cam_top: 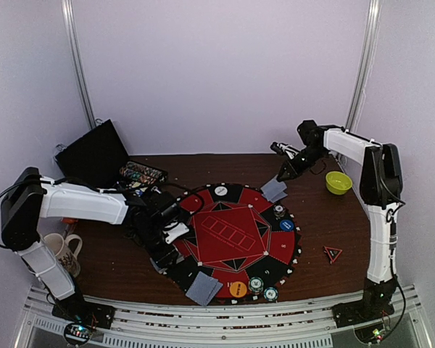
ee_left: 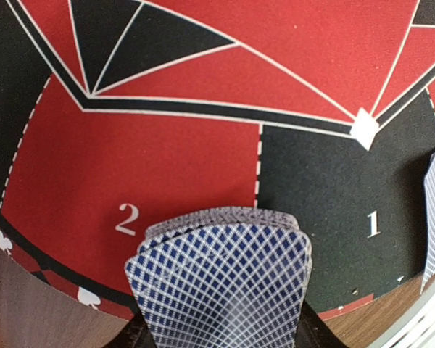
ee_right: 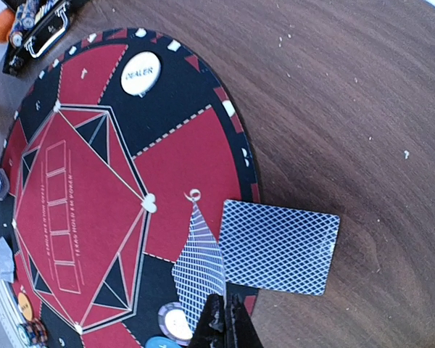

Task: Distribute texas hold em gaming equipment
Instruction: Pick up the face-down deck piles from the poker table mat, then distribute the poker card in the small blind area, then place the face-down deck piles on the poker table mat.

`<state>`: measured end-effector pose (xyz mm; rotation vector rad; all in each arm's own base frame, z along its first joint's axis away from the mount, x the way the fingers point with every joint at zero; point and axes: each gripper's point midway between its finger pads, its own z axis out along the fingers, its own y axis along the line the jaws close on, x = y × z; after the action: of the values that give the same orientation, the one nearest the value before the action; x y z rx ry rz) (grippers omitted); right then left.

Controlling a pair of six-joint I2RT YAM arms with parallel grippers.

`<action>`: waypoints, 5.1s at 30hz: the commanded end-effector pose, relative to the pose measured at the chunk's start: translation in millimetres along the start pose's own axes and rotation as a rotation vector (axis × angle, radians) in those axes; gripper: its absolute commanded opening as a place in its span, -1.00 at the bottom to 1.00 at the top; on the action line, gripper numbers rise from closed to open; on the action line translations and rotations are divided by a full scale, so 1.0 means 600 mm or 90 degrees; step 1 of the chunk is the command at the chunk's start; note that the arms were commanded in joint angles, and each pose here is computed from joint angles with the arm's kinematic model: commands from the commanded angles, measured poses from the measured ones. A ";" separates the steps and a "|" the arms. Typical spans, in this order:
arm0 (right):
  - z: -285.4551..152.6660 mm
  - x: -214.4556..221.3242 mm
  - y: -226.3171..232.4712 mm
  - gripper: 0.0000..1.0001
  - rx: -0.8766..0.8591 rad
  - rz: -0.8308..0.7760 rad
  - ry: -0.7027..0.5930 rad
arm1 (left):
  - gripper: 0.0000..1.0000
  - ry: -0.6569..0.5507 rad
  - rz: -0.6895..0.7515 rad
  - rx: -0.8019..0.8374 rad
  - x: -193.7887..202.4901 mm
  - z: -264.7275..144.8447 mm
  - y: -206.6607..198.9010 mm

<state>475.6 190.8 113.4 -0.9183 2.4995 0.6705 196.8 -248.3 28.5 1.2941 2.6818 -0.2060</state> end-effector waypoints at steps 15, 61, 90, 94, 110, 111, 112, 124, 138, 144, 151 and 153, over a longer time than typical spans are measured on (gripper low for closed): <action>0.025 0.024 -0.040 -1.00 -0.063 -0.033 0.058 | -0.17 -0.059 0.041 -0.044 -0.039 -0.052 0.014; 0.078 0.030 -0.088 -0.89 0.051 -0.091 0.092 | -0.20 -0.047 0.046 -0.040 -0.028 -0.042 0.012; 0.007 -0.146 0.393 0.00 -0.286 0.145 -0.290 | -0.21 -0.140 0.166 -0.121 -0.089 -0.154 0.035; 0.056 -0.131 0.507 0.13 -0.406 0.122 -0.241 | -0.22 -0.153 0.171 -0.124 -0.094 -0.165 0.034; 0.141 -0.061 0.635 0.28 -0.556 0.066 -0.142 | -0.23 -0.177 0.174 -0.088 -0.099 -0.156 0.018; 0.139 -0.059 0.639 0.28 -0.568 0.064 -0.144 | -0.23 -0.175 0.175 -0.084 -0.099 -0.153 0.016; 0.139 -0.057 0.642 0.28 -0.575 0.063 -0.144 | -0.23 -0.173 0.174 -0.078 -0.098 -0.149 0.014; 0.180 -0.012 0.634 0.27 -0.574 0.082 -0.112 | -0.27 -0.158 0.160 -0.032 -0.082 -0.090 0.007; 0.249 0.048 0.609 0.29 -0.584 0.127 -0.071 | -0.28 -0.177 0.127 0.014 -0.080 -0.034 0.003; 0.235 0.047 0.618 0.29 -0.650 0.155 -0.091 | -0.28 -0.200 0.105 0.044 -0.079 -0.031 0.002; 0.234 0.071 0.607 0.29 -0.641 0.176 -0.090 | -0.28 -0.183 0.094 0.066 -0.069 -0.009 0.001; 0.235 0.074 0.607 0.30 -0.630 0.171 -0.091 | -0.28 -0.185 0.093 0.069 -0.070 -0.008 0.002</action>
<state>234.9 491.4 69.8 -0.6904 2.1790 2.0508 215.2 -271.2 41.9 1.4055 2.3759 -0.4441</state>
